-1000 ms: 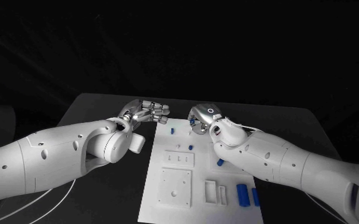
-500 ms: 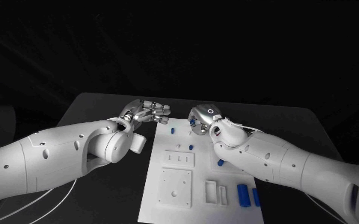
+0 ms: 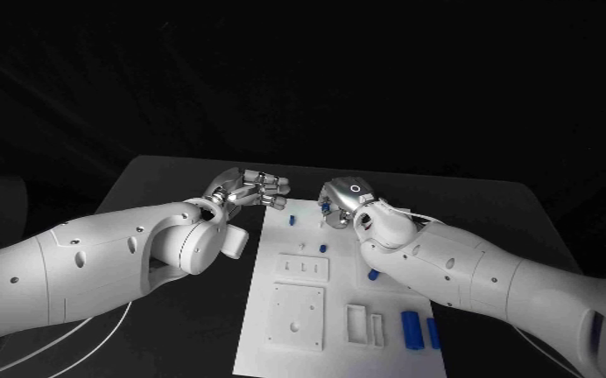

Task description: Assemble the parts on the task board

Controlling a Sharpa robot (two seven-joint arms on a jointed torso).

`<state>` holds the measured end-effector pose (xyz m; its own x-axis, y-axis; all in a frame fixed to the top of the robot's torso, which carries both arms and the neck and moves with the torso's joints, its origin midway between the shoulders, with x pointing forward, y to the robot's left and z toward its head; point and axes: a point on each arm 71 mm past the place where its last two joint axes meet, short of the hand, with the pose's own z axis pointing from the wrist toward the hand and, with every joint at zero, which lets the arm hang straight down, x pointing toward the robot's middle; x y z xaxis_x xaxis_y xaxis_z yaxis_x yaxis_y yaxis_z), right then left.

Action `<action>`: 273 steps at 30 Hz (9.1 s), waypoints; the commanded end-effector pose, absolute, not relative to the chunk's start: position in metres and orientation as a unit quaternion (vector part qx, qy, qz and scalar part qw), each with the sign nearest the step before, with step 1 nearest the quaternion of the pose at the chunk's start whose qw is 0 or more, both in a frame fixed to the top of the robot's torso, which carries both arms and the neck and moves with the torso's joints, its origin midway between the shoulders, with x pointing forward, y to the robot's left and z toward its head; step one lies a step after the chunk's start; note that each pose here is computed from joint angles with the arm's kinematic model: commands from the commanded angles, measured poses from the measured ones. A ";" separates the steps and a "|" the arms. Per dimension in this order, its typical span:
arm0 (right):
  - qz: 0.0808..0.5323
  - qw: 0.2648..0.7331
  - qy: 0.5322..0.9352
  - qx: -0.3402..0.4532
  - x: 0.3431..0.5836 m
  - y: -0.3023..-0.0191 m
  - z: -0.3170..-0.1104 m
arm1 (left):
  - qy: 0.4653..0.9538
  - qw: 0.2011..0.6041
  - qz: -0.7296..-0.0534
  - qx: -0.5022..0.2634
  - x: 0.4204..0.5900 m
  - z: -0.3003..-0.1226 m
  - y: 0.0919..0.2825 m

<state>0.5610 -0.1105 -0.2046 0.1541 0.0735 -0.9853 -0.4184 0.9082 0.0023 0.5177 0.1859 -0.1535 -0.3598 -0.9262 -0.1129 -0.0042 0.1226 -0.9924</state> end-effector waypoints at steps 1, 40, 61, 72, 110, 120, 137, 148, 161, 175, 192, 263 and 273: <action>0.163 0.743 0.632 -0.148 0.560 -0.108 -0.206 | 0.620 0.418 -0.552 -0.369 0.517 -0.152 0.182; 0.176 0.741 0.635 -0.128 0.564 -0.113 -0.208 | 0.619 0.419 -0.552 -0.370 0.518 -0.152 0.183; 0.191 0.747 0.627 -0.113 0.559 -0.117 -0.204 | 0.618 0.422 -0.550 -0.371 0.519 -0.152 0.186; 0.239 0.759 0.602 -0.066 0.545 -0.148 -0.180 | 0.614 0.430 -0.546 -0.375 0.521 -0.152 0.195; 0.187 0.657 0.730 -0.009 0.573 -0.235 -0.188 | 0.612 0.433 -0.544 -0.377 0.523 -0.152 0.202; 0.183 0.652 0.736 -0.012 0.575 -0.231 -0.194 | 0.613 0.431 -0.545 -0.376 0.523 -0.152 0.200; 0.181 0.642 0.745 -0.013 0.576 -0.226 -0.204 | 0.614 0.430 -0.546 -0.375 0.522 -0.152 0.199; 0.176 0.633 0.754 -0.014 0.576 -0.227 -0.208 | 0.615 0.429 -0.545 -0.375 0.523 -0.152 0.198; 0.154 0.640 0.752 -0.038 0.573 -0.222 -0.212 | 0.616 0.428 -0.545 -0.374 0.523 -0.152 0.198; 0.139 0.660 0.735 -0.070 0.567 -0.213 -0.210 | 0.616 0.429 -0.545 -0.374 0.523 -0.152 0.197; 0.161 0.718 0.674 -0.065 0.549 -0.196 -0.186 | 0.615 0.431 -0.543 -0.376 0.523 -0.152 0.200; 0.178 0.716 0.662 -0.136 0.532 -0.101 -0.206 | 0.617 0.427 -0.546 -0.372 0.523 -0.152 0.194; 0.175 0.715 0.663 -0.134 0.533 -0.100 -0.207 | 0.618 0.426 -0.546 -0.372 0.523 -0.152 0.193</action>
<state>0.5332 -0.1006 -0.2068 0.0605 0.0850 -0.9945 -0.4317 0.9006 0.0508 0.5234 0.1961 -0.1536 -0.3432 -0.9313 -0.1220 -0.0026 0.1309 -0.9914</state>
